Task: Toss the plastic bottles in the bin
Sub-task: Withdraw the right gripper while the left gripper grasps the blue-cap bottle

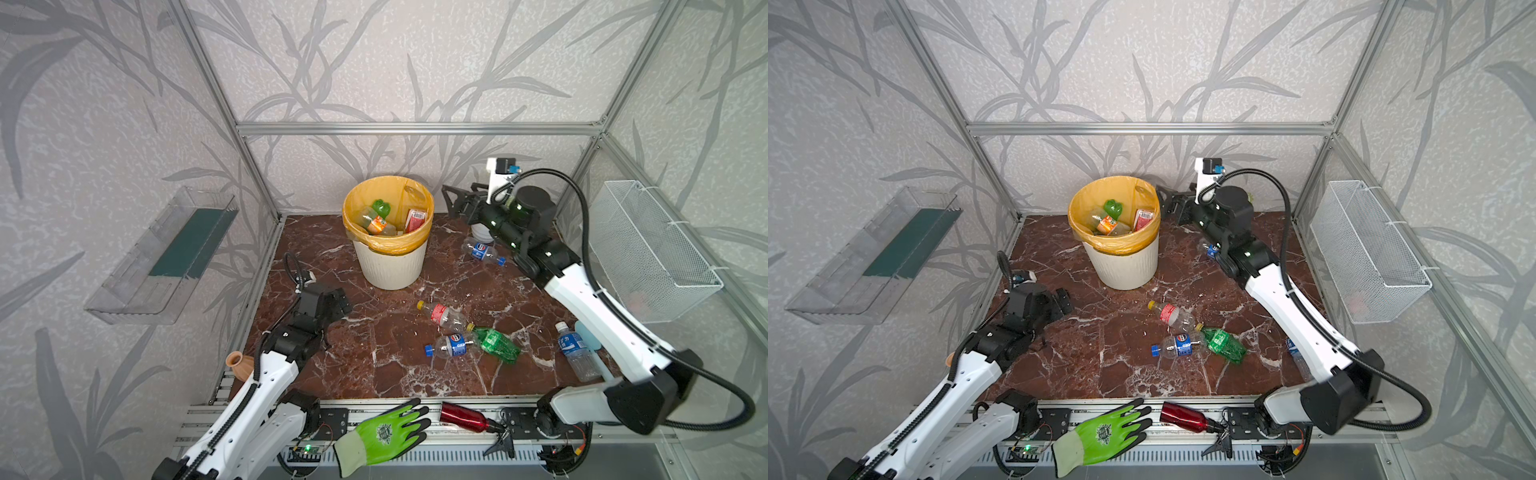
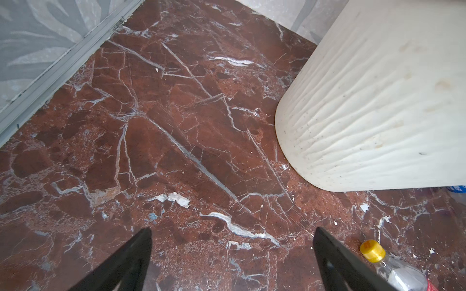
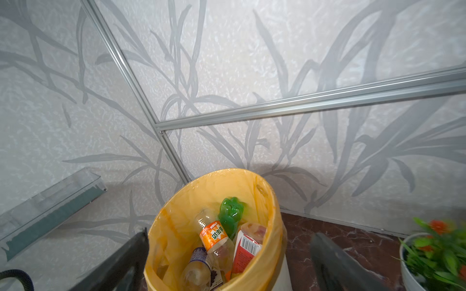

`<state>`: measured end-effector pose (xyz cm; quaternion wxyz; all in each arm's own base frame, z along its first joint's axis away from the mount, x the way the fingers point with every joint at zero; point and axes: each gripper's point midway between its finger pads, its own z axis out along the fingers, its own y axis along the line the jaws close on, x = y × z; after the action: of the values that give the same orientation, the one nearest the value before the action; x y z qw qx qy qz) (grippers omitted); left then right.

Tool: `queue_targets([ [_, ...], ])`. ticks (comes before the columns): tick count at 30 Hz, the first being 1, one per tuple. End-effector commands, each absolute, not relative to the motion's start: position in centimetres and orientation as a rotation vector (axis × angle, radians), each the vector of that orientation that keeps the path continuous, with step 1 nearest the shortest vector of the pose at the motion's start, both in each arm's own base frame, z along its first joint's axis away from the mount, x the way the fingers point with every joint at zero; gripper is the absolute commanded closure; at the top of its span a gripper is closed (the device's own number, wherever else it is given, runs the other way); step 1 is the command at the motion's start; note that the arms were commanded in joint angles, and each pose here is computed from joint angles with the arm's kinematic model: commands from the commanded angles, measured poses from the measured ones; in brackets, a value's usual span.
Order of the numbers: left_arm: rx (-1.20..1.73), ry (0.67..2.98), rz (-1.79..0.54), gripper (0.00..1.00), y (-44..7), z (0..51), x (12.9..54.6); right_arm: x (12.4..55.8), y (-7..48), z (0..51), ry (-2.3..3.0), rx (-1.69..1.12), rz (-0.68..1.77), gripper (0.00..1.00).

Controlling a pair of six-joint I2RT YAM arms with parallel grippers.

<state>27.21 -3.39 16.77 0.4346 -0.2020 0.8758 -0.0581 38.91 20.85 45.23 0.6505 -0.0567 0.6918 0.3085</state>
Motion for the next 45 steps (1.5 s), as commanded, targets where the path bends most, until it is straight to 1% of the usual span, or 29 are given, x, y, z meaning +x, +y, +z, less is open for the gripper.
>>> queue_targets([
  [1, -0.402, 2.109, -0.172, 0.02, -4.4, 19.9, 27.3, 38.9, 16.5, 39.8, 1.641, -0.007, 0.612, 0.01],
  [6, -0.148, 2.054, -0.129, 0.02, -8.3, 22.2, 26.7, 36.4, 8.3, 28.5, 1.808, 0.292, 0.547, 0.01],
  [8, -0.019, 2.052, -0.141, 0.02, -11.1, 22.7, 26.5, 34.7, 5.4, 24.0, 1.861, 0.412, 0.506, 0.01],
  [11, 0.197, 2.069, -0.179, 0.02, -16.2, 22.3, 26.4, 32.4, 2.3, 19.4, 1.901, 0.547, 0.452, 0.01],
  [14, 0.460, 2.105, -0.220, 0.02, -22.3, 20.9, 25.6, 30.8, 0.2, 16.6, 1.914, 0.658, 0.439, 0.01],
  [17, 0.741, 2.113, -0.226, 0.03, -28.1, 19.3, 23.9, 30.1, -1.1, 15.2, 1.914, 0.720, 0.447, 0.01],
  [20, 0.971, 2.113, -0.238, 0.06, -32.6, 17.4, 22.0, 29.8, -1.8, 14.2, 1.930, 0.758, 0.452, 0.01],
  [23, 1.138, 2.106, -0.257, 0.07, -35.9, 16.1, 20.3, 29.8, -2.1, 13.6, 1.944, 0.777, 0.467, 0.01],
  [27, 1.309, 2.116, -0.278, 0.10, -38.7, 14.2, 18.6, 29.7, -2.2, 13.2, 1.948, 0.785, 0.477, 0.01],
  [30, 1.414, 2.132, -0.266, 0.15, -40.0, 12.6, 17.8, 29.7, -2.1, 12.9, 1.948, 0.790, 0.487, 0.01],
  [34, 1.525, 2.170, -0.222, 0.21, -40.5, 10.6, 17.1, 29.6, -2.1, 12.8, 1.948, 0.796, 0.494, 0.01],
  [39, 1.583, 2.194, -0.216, 0.22, -40.9, 8.8, 16.7, 29.5, -2.2, 12.6, 1.946, 0.804, 0.495, 0.01],
  [45, 1.590, 2.227, -0.115, 0.22, -41.1, 6.7, 17.7, 29.5, -2.3, 12.7, 1.943, 0.807, 0.501, 0.01],
])
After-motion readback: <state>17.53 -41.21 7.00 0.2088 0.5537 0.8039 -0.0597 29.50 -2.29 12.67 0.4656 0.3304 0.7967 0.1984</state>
